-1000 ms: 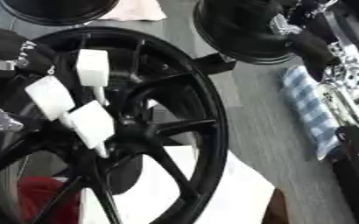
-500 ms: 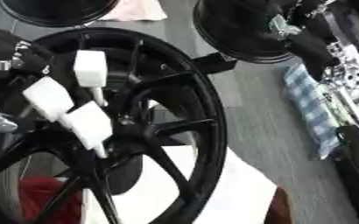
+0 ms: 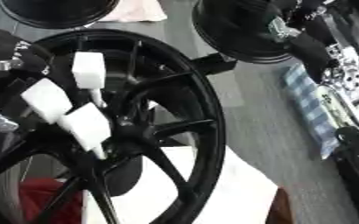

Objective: Pull the pin out of the wheel hub.

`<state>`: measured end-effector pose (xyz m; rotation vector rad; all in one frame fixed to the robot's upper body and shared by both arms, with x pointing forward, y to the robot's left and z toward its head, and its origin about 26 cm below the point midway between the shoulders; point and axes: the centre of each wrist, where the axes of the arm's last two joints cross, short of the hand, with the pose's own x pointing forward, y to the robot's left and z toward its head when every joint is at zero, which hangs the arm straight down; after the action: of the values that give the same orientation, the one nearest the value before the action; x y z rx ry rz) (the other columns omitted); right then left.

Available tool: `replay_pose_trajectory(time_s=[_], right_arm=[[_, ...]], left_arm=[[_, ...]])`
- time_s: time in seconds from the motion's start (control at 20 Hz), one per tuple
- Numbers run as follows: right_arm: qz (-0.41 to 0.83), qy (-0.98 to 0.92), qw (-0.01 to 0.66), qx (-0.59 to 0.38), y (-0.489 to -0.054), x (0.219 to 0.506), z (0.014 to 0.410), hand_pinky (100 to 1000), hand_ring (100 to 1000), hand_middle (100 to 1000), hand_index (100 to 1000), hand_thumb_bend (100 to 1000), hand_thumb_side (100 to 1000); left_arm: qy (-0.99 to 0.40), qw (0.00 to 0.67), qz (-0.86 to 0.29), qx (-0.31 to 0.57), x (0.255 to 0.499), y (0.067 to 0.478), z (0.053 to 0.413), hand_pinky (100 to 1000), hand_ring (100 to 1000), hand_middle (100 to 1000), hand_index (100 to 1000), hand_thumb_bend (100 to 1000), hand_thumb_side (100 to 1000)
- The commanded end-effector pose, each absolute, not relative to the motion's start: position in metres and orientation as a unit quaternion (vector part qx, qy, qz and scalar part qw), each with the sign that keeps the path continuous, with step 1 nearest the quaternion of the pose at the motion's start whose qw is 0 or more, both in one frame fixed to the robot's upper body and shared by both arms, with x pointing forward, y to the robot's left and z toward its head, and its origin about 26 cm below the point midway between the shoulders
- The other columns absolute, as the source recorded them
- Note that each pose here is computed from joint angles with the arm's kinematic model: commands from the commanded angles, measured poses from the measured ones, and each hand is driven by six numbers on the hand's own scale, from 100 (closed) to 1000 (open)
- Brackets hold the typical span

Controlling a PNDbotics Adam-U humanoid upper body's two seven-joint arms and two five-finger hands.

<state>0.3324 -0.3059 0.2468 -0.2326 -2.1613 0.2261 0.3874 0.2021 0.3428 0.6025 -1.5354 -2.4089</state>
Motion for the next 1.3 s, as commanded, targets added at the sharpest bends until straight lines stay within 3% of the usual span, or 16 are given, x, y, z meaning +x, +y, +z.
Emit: replay_pose_trajectory(time_s=[0.05,0.5,0.75,1.3], right_arm=[[0.101,-0.882,0.447,-0.111,-0.3109,0.3297,0.2574,721,663,561,628,175,240],[0.098,-0.882,0.446,-0.112,-0.3106,0.33,0.2575,721,664,562,628,180,238],[0.096,-0.882,0.448,-0.113,-0.3112,0.3302,0.2569,722,664,562,628,179,239],[0.091,-0.881,0.45,-0.115,-0.3121,0.3311,0.2558,721,664,560,627,177,241]], left_arm=[[-0.443,0.046,-0.872,0.201,0.3821,0.208,0.3588,866,776,735,851,335,294],[-0.44,0.051,-0.874,0.199,0.3831,0.2091,0.3555,854,756,681,833,292,292],[-0.447,0.054,-0.872,0.192,0.3825,0.2077,0.3555,843,728,625,803,225,276],[-0.467,0.062,-0.865,0.173,0.3772,0.2037,0.3585,803,604,454,647,172,245]])
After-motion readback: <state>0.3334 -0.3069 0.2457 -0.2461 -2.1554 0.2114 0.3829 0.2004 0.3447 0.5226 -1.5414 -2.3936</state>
